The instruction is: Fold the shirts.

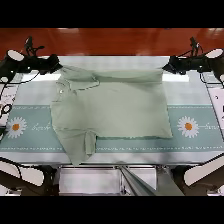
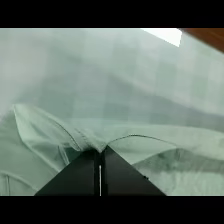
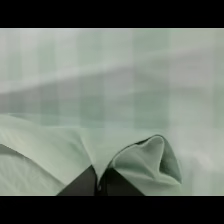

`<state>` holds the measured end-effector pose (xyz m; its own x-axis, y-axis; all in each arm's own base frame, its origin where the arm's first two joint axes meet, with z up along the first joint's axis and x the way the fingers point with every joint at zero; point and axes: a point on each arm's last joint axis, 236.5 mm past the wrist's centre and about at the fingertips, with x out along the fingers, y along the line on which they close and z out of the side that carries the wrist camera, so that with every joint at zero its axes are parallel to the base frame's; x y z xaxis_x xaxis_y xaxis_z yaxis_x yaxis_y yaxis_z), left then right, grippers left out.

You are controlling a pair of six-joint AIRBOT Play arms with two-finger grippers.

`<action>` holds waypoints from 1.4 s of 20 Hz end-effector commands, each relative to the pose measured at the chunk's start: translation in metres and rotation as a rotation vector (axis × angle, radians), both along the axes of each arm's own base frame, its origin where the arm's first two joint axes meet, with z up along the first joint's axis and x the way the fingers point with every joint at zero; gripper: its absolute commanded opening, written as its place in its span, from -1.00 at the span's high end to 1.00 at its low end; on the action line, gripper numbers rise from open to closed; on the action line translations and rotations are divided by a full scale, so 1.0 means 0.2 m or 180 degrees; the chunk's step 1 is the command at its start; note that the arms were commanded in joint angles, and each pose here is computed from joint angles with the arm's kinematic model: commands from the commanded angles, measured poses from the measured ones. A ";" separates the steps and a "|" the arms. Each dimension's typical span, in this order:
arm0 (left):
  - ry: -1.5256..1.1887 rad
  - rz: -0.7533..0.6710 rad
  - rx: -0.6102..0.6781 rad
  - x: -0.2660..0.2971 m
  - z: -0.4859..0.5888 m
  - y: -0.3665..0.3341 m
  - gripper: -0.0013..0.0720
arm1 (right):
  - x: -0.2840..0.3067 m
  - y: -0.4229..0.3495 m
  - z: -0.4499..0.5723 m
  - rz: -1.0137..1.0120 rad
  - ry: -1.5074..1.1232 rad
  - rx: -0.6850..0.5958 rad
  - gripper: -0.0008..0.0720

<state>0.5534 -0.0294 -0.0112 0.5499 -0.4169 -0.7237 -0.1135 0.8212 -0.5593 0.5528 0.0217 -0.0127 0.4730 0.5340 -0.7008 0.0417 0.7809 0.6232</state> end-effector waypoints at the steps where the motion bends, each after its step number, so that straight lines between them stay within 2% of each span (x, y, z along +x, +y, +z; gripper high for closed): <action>1: 0.0587 -0.0632 -0.0179 -0.29 -0.06 -0.06 0.93 | -0.21 0.01 -0.04 0.0367 0.0511 0.0084 0.91; 5: 0.1117 -0.0767 -0.0182 -0.52 -0.28 -0.07 0.93 | -0.42 -0.13 -0.20 0.0330 0.1205 -0.0345 0.91; 10: 0.1337 -0.0863 -0.0173 -0.64 -0.37 -0.06 0.93 | -0.58 -0.09 -0.30 0.0488 0.1547 -0.0273 0.91; 19: 0.1390 -0.0650 -0.0278 -0.66 -0.36 0.09 0.93 | -0.60 -0.12 -0.32 0.0500 0.1588 -0.0338 0.90; 26: 0.1483 -0.0905 -0.0378 -0.72 -0.34 -0.01 0.92 | -0.61 -0.07 -0.36 0.0553 0.1680 -0.0326 0.90; 27: 0.1511 -0.0926 -0.0395 -0.74 -0.34 -0.01 0.91 | -0.62 -0.05 -0.39 0.0566 0.1741 -0.0314 0.84; 28: 0.1569 -0.0941 -0.0427 -0.76 -0.33 -0.02 0.59 | -0.63 -0.02 -0.41 0.0518 0.1830 -0.0300 0.32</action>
<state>0.4108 -0.0285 -0.0800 0.0467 -0.5895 -0.8064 -0.1584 0.7927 -0.5887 0.4315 0.0079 -0.0858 -0.0404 0.4865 -0.8728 0.1938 0.8607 0.4708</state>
